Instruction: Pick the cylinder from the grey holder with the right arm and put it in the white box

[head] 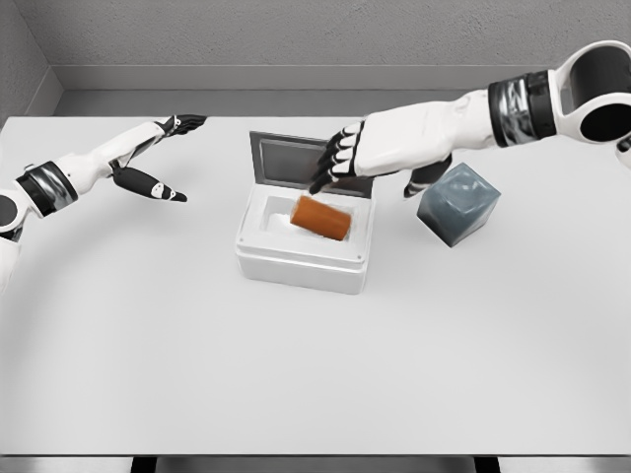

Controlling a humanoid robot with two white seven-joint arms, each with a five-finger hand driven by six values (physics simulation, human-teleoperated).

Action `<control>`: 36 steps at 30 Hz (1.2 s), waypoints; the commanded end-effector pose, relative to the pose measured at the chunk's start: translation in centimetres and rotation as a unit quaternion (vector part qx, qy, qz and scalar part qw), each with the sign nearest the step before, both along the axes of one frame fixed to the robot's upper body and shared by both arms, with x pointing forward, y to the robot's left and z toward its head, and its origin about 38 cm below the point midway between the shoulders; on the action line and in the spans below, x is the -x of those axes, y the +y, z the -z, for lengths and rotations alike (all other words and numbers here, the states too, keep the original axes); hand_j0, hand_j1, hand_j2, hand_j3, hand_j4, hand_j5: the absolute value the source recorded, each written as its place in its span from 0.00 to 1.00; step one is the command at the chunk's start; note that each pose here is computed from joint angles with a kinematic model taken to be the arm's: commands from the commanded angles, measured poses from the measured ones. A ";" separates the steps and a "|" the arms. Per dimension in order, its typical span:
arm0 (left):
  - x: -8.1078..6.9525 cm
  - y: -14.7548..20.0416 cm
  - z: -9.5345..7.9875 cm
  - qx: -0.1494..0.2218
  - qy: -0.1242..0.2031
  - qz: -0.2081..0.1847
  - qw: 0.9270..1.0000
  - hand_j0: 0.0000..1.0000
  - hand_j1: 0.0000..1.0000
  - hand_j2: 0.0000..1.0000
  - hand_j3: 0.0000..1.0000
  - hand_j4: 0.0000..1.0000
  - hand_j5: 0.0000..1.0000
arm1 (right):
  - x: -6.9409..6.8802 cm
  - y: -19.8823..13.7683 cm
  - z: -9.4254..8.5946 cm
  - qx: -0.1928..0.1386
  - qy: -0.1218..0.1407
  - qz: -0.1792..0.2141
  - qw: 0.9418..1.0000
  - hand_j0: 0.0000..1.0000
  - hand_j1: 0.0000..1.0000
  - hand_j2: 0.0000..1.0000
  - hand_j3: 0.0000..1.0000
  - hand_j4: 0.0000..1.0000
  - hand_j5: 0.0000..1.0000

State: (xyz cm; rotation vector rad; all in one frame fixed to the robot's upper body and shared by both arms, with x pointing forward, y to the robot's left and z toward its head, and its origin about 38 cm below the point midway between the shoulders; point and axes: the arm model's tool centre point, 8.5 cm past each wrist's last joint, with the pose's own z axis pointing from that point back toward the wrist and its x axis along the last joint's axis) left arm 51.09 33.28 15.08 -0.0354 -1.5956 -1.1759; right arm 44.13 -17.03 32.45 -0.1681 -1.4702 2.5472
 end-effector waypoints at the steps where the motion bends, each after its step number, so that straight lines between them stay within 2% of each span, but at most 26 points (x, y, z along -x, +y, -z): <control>1: 0.0 0.2 -0.1 0.004 -0.001 -0.002 1.000 1.00 1.00 1.00 1.00 1.00 1.00 | 0.8 -1.1 -0.5 -0.003 0.000 0.003 1.000 0.98 0.98 0.98 0.98 0.98 0.98; 4: 0.2 0.8 -0.8 -0.004 -0.008 -0.001 1.000 1.00 1.00 1.00 1.00 1.00 1.00 | 1.8 -3.3 -2.1 -0.009 -0.003 0.015 1.000 0.98 0.98 0.98 0.98 0.98 0.98; 5: 0.2 0.7 -0.7 -0.006 -0.008 -0.001 1.000 1.00 1.00 1.00 1.00 1.00 1.00 | 2.0 -4.8 -2.2 -0.005 -0.002 0.030 1.000 1.00 1.00 1.00 1.00 1.00 1.00; 6: 0.2 0.9 -0.8 -0.007 -0.008 -0.001 1.000 1.00 1.00 1.00 1.00 1.00 1.00 | 2.3 -7.7 -2.7 -0.006 0.000 0.062 0.998 1.00 1.00 1.00 1.00 1.00 1.00; 7: 0.2 1.3 -1.1 -0.011 -0.011 -0.003 1.000 1.00 1.00 1.00 1.00 1.00 1.00 | 2.6 -9.7 -4.1 -0.010 -0.009 0.085 0.996 1.00 1.00 1.00 1.00 1.00 1.00; 8: 0.3 1.6 -1.5 -0.016 -0.015 -0.001 1.000 1.00 1.00 1.00 1.00 1.00 1.00 | 2.9 -11.7 -4.4 -0.012 -0.007 0.109 0.994 1.00 1.00 1.00 1.00 1.00 1.00; 11: 0.2 1.5 -1.8 -0.020 -0.018 0.001 1.000 1.00 1.00 1.00 1.00 1.00 1.00 | 4.1 -17.2 -4.9 0.001 -0.011 0.176 0.984 1.00 1.00 1.00 1.00 1.00 1.00; 13: 0.1 1.4 -2.0 -0.019 -0.020 0.002 1.000 1.00 1.00 1.00 1.00 1.00 1.00 | 4.7 -18.9 -5.0 0.007 -0.011 0.198 0.980 1.00 1.00 1.00 1.00 1.00 1.00; 16: 0.0 0.8 -1.9 -0.021 -0.019 0.009 1.000 1.00 1.00 1.00 1.00 1.00 1.00 | 4.8 -18.9 -3.3 0.018 0.011 0.197 0.980 1.00 1.00 1.00 1.00 1.00 1.00; 20: -1.4 0.1 -3.4 -0.018 -0.028 0.006 0.999 1.00 1.00 1.00 1.00 1.00 1.00 | 4.7 -18.3 -3.5 0.014 0.009 0.189 0.982 1.00 1.00 1.00 1.00 1.00 1.00; 25: -3.4 -1.6 -2.4 0.005 0.000 -0.015 1.000 1.00 1.00 1.00 1.00 1.00 1.00 | 4.5 -17.8 -3.5 0.011 0.009 0.183 0.983 1.00 1.00 1.00 1.00 1.00 1.00; 27: -4.1 -2.0 -2.3 0.009 0.010 -0.024 1.000 1.00 1.00 1.00 1.00 1.00 1.00 | 4.5 -17.8 -3.2 0.004 0.017 0.184 0.983 1.00 1.00 1.00 1.00 1.00 1.00; 29: -4.4 -3.2 -1.4 0.017 0.024 -0.024 0.999 1.00 1.00 1.00 1.00 1.00 1.00 | 4.4 -17.9 -3.2 0.004 0.017 0.185 0.983 1.00 1.00 1.00 1.00 1.00 1.00; 32: -4.6 -3.3 -2.0 0.015 0.019 -0.023 0.999 1.00 1.00 1.00 1.00 1.00 1.00 | 4.4 -17.7 -3.2 0.000 0.017 0.183 0.983 1.00 1.00 1.00 1.00 1.00 1.00; 34: -4.9 -4.1 -1.0 0.020 0.038 -0.029 0.999 1.00 1.00 1.00 1.00 1.00 1.00 | 4.4 -17.5 -3.2 -0.005 0.021 0.181 0.983 1.00 1.00 1.00 1.00 1.00 1.00; 36: -5.1 -4.0 -1.2 0.016 0.041 -0.033 0.998 1.00 1.00 1.00 1.00 1.00 1.00 | 4.4 -17.4 -3.4 -0.010 0.022 0.180 0.983 1.00 1.00 1.00 1.00 1.00 1.00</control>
